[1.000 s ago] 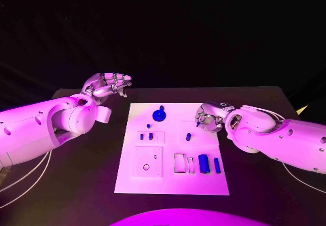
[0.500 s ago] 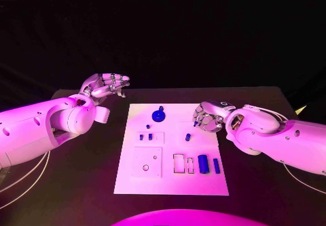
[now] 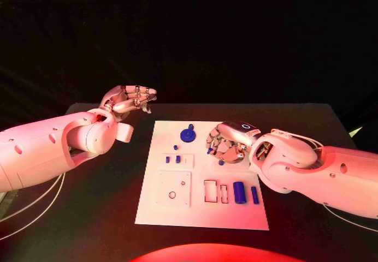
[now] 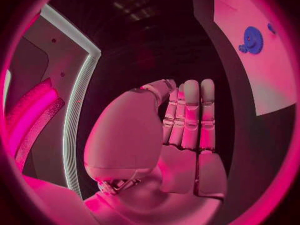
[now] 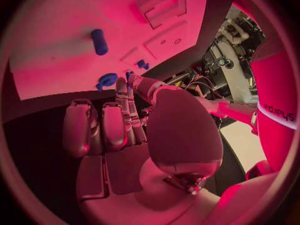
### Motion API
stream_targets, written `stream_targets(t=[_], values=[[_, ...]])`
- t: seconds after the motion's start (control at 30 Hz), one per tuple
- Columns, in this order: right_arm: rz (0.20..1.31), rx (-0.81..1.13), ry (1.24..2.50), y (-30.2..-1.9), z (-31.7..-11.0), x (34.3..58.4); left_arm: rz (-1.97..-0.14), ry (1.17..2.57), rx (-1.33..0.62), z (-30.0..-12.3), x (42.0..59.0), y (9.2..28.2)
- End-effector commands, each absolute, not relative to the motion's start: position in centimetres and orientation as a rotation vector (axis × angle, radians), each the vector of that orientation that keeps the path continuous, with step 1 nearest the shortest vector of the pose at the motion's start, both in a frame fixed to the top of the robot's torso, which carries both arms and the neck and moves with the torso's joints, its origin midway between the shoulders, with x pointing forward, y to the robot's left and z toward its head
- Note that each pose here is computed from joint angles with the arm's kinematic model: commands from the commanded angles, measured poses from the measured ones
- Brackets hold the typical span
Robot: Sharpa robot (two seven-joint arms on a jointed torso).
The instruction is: Assemble the parts on the task board
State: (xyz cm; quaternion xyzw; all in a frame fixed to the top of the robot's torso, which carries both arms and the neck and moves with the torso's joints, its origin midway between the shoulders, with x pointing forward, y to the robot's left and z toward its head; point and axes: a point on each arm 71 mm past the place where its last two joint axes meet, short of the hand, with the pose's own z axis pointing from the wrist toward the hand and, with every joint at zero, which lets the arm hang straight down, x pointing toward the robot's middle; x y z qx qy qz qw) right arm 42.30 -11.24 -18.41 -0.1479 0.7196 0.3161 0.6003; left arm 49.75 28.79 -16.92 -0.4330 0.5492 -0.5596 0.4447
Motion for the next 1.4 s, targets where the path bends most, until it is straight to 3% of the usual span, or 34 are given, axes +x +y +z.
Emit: stream_targets(t=[0.03, 0.67, 1.4], values=[[0.739, -0.387, 1.633, -10.0, -18.2, 41.8, -1.404, 1.360, -1.061, -16.8, 49.8, 28.4], [0.815, -0.427, 1.718, -5.8, -21.9, 40.1, -1.420, 1.374, -1.049, -17.0, 50.0, 27.0], [0.835, -0.443, 1.778, -4.5, -23.9, 39.0, -1.432, 1.383, -1.042, -17.0, 50.1, 26.4]])
